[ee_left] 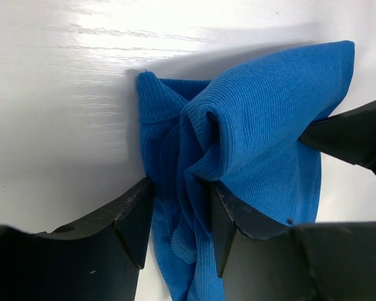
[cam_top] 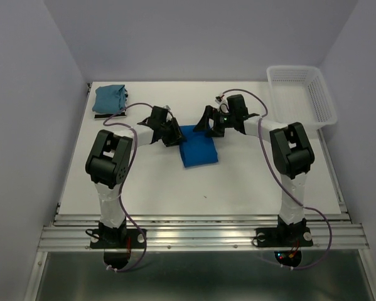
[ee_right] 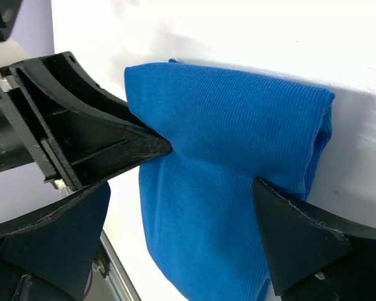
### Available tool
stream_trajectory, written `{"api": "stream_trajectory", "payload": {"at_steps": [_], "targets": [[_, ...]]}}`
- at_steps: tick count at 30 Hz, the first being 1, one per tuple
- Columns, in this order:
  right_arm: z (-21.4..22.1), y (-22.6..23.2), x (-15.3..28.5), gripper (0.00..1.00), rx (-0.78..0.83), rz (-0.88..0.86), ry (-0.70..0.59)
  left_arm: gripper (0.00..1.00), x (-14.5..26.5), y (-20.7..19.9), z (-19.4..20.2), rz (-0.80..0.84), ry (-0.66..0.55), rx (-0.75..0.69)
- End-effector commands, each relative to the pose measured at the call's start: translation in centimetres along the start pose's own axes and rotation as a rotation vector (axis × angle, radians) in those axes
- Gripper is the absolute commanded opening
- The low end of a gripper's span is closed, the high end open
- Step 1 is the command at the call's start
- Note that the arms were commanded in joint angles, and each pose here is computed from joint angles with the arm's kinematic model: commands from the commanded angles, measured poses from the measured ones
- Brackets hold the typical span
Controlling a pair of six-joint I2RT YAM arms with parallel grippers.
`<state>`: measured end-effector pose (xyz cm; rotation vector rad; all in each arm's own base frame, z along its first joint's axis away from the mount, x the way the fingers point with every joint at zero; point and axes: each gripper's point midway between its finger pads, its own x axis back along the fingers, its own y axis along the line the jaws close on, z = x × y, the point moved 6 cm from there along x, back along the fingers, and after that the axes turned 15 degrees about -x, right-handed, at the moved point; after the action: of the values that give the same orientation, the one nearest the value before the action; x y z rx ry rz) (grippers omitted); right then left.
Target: Fold and stack the tank tops
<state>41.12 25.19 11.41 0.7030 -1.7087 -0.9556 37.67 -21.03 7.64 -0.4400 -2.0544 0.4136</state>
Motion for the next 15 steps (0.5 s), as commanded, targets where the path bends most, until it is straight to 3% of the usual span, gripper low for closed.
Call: {"api": "stream_trajectory", "payload": {"at_steps": [1, 5, 8, 9, 13, 14, 15], "targets": [[-1.1, 4.7, 2.9, 1.0, 0.093, -0.08, -0.096, 0.49, -1.1, 0.2, 2.5, 0.058, 0.062, -0.014], [-0.3, 5.5, 5.6, 1.0, 0.11, -0.065, -0.16, 0.33, -1.6, -0.3, 3.0, 0.075, 0.076, -0.028], [0.5, 5.9, 8.3, 1.0, 0.112, -0.051, -0.222, 0.04, -2.0, -0.1, 3.4, 0.068, 0.085, -0.038], [0.8, 5.9, 8.8, 1.0, 0.113, -0.039, -0.247, 0.0, -2.3, 0.1, 3.5, 0.06, 0.091, -0.04], [2.0, 5.3, 12.3, 1.0, 0.134, 0.005, -0.347, 0.0, -1.6, -0.5, 1.4, 0.059, 0.042, -0.138], [2.9, 4.9, 13.4, 1.0, 0.145, 0.035, -0.386, 0.0, -1.0, -0.2, 0.1, -0.007, -0.004, -0.231], [3.3, 4.8, 14.0, 1.0, 0.148, 0.045, -0.412, 0.0, -0.8, 0.0, -0.4, -0.044, -0.029, -0.234]]}}
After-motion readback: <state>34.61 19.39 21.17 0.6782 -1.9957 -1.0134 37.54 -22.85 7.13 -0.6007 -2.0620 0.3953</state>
